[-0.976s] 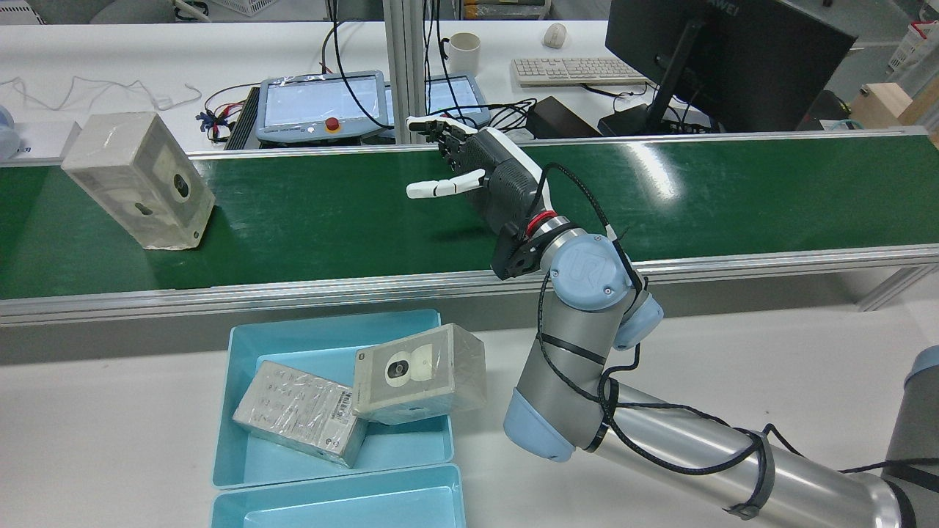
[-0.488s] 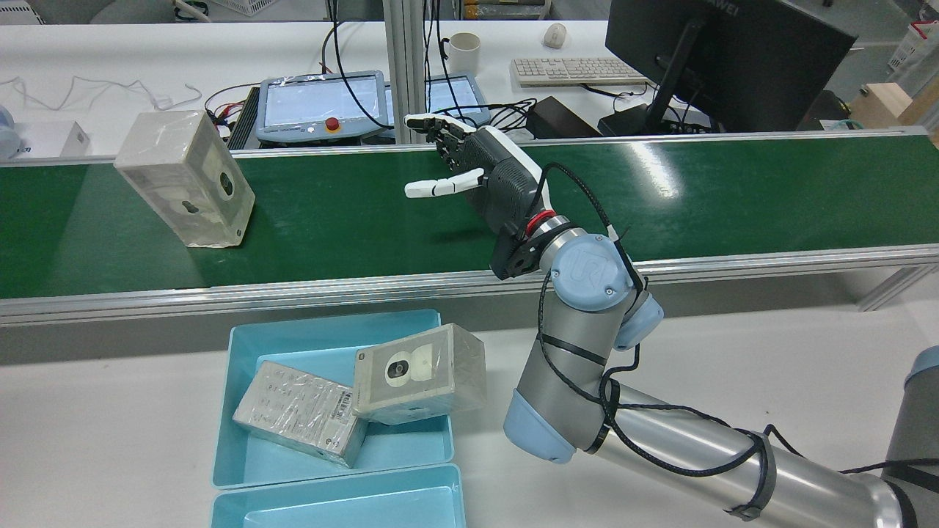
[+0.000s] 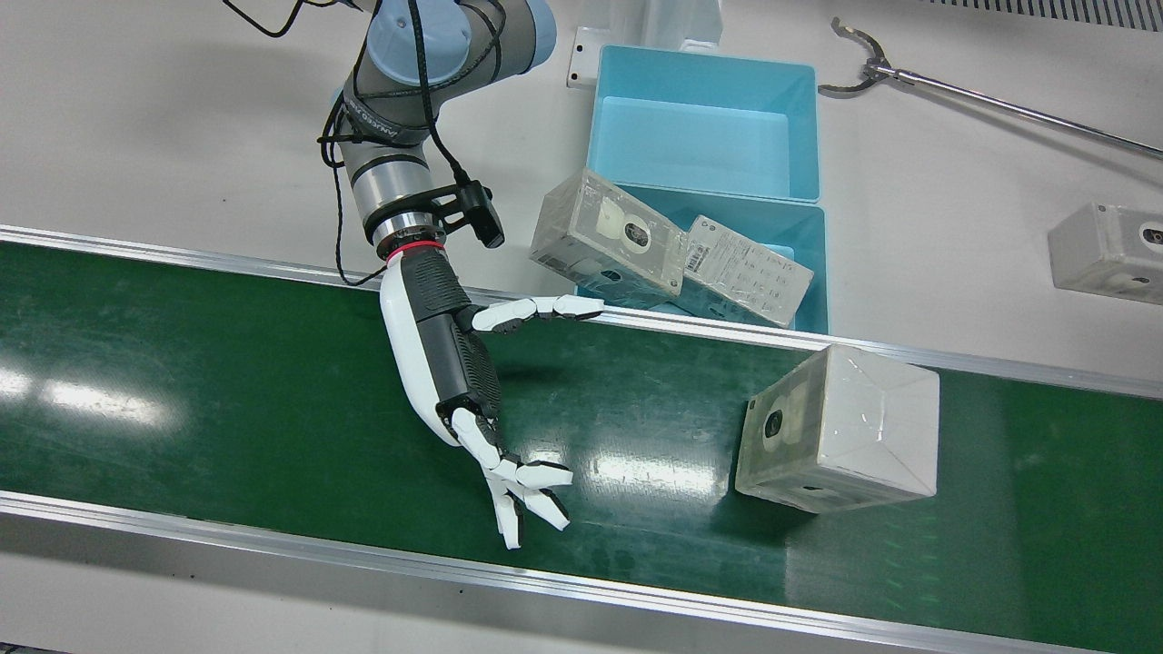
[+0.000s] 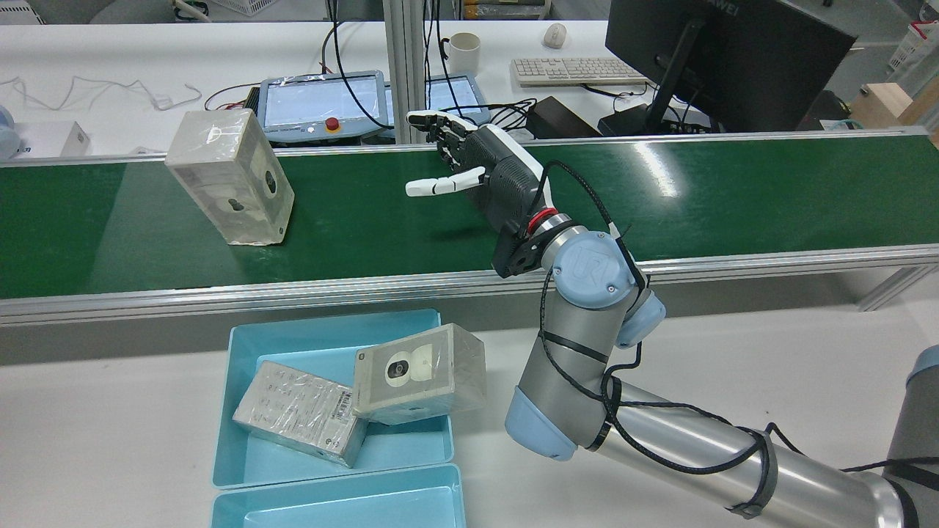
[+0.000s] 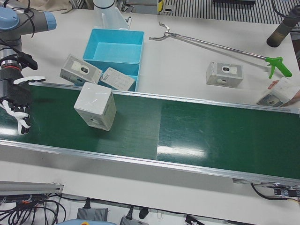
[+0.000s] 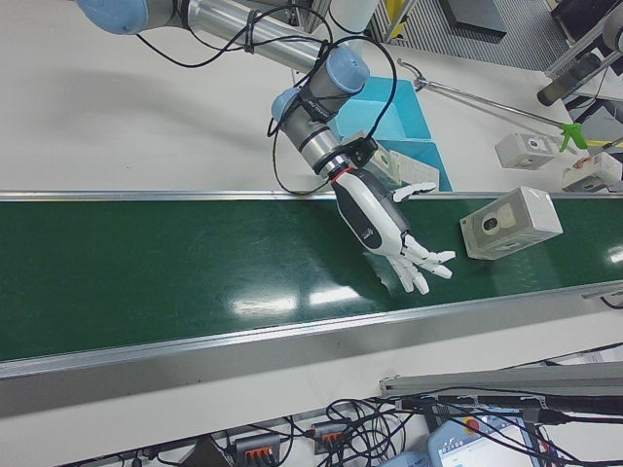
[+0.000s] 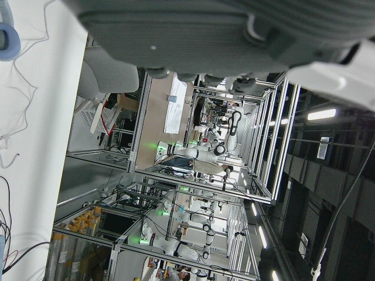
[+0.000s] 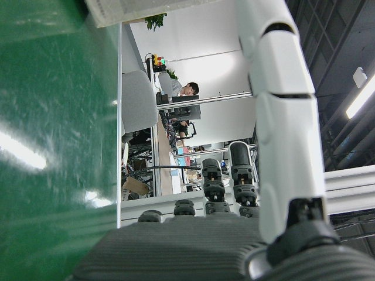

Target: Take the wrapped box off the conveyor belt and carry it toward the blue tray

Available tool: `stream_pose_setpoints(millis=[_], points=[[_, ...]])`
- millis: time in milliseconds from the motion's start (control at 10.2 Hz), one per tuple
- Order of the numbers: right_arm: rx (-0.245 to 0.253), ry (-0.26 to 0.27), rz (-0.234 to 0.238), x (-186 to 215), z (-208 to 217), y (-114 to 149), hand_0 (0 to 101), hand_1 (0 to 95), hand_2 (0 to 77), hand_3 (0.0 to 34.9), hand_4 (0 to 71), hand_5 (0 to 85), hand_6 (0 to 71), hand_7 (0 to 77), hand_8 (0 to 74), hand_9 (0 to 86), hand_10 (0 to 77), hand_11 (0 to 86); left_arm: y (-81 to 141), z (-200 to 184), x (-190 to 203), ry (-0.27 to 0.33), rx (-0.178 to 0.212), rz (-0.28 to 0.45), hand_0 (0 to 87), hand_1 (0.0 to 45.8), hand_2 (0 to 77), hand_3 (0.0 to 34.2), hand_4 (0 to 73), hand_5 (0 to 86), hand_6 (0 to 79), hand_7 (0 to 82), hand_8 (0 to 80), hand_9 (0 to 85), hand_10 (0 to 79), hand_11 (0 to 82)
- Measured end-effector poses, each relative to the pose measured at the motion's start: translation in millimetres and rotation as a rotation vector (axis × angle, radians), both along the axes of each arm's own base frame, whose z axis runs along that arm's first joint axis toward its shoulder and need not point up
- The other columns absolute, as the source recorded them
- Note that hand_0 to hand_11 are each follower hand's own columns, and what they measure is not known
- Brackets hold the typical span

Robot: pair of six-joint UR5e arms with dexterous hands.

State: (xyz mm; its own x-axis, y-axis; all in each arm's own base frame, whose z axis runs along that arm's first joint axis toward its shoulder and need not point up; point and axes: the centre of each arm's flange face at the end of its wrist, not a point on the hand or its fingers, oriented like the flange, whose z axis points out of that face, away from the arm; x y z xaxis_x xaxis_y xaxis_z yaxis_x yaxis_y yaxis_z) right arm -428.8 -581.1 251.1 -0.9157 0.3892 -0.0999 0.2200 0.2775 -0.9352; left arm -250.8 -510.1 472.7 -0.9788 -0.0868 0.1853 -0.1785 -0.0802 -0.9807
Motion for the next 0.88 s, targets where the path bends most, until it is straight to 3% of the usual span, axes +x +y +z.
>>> stream_pose_setpoints(millis=[488, 585, 683, 878], points=[[0.009, 0.014, -0.002, -5.1, -2.5, 3.7, 51, 18.0, 12.0, 6.6, 11.5, 27.3, 4.9, 7.6, 0.0, 2.7, 0.0, 1.1, 0.0, 0.0, 0.0, 0.000, 0.000, 0.000, 0.0, 0.0, 1.1, 0.0, 0.0, 1.1, 0.5, 0.0, 0.5, 0.5, 0.5, 0.5], [0.010, 0.014, -0.002, -5.8, -3.4, 4.2, 51, 17.5, 12.0, 10.0, 7.6, 25.6, 3.8, 5.5, 0.0, 2.2, 0.0, 1.1, 0.0, 0.0, 0.0, 0.000, 0.000, 0.000, 0.0, 0.0, 0.5, 0.0, 0.0, 1.1, 0.5, 0.0, 0.5, 0.5, 0.5, 0.5], [0.011, 0.015, -0.003, -6.7, -3.6, 4.7, 51, 17.5, 12.0, 10.0, 7.6, 25.6, 3.8, 5.5, 0.0, 2.2, 0.0, 1.1, 0.0, 0.0, 0.0, 0.000, 0.000, 0.000, 0.0, 0.0, 0.5, 0.0, 0.0, 1.1, 0.5, 0.5, 0.5, 0.0, 0.5, 0.5], [0.011, 0.017, -0.006, -9.1, -3.7, 5.8, 51, 18.0, 12.0, 13.3, 6.5, 25.6, 3.8, 5.5, 0.0, 1.6, 0.0, 1.1, 0.0, 0.0, 0.0, 0.000, 0.000, 0.000, 0.0, 0.0, 1.1, 0.0, 0.0, 1.1, 0.5, 0.5, 0.5, 0.5, 0.5, 0.5]])
